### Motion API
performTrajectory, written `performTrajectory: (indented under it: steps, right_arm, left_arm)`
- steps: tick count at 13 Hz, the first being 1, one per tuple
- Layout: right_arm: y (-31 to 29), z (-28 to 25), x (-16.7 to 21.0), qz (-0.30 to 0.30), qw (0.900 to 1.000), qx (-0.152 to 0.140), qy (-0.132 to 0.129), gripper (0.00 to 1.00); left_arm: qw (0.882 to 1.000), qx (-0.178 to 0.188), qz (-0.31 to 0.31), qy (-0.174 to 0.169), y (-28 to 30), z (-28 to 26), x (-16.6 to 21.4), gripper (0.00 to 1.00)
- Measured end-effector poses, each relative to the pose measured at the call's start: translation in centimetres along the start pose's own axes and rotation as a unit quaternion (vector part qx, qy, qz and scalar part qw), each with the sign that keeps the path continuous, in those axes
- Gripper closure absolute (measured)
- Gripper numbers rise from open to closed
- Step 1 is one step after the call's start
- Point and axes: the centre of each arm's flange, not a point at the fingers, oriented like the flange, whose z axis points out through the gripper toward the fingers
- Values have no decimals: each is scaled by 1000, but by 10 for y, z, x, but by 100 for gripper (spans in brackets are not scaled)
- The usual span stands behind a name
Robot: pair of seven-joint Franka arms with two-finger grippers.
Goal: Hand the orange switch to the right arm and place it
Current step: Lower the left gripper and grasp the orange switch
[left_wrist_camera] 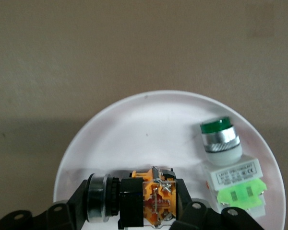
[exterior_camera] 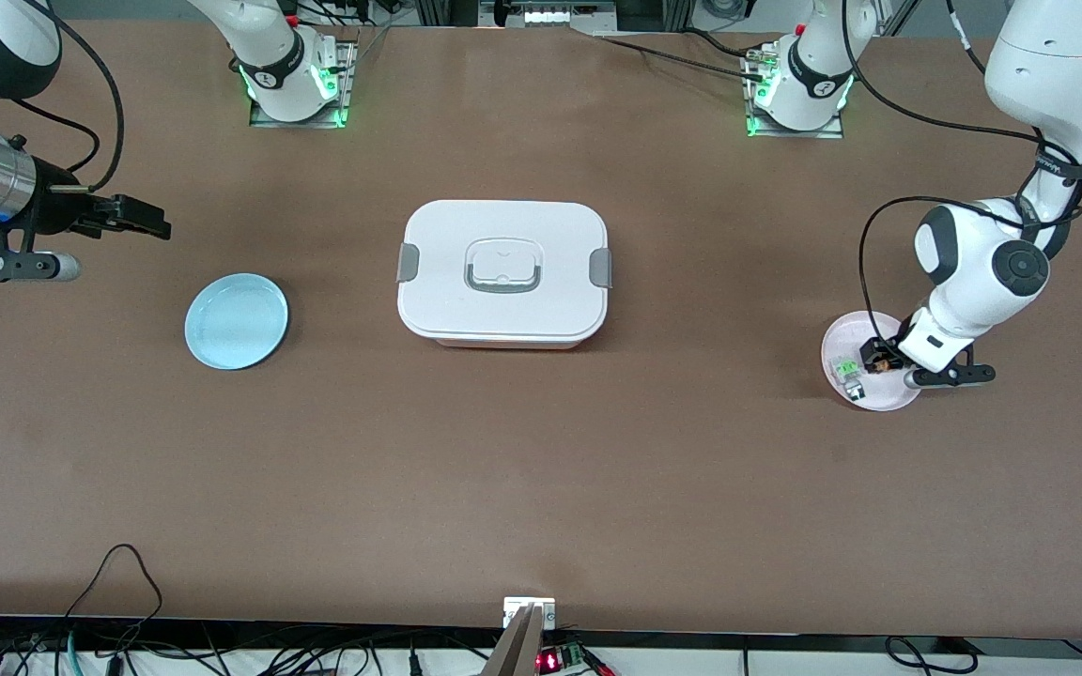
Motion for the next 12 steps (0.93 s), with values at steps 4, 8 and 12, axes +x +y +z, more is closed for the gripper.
performTrajectory:
  steps: [4,8,12]
  right_arm:
    - [-4,1,-1,1,1000,26,-5,0]
    - [-12,-1,-2,6,995,95,-9,0]
    - [-14,-2,-2,9,993,118,-13,0]
  left_arm:
    - [1000,1,10,22,-2,-4,5,28]
    - [999,2,11,32,-2,-10,11,28]
    - [999,4,8,45,-5,-20,24,28]
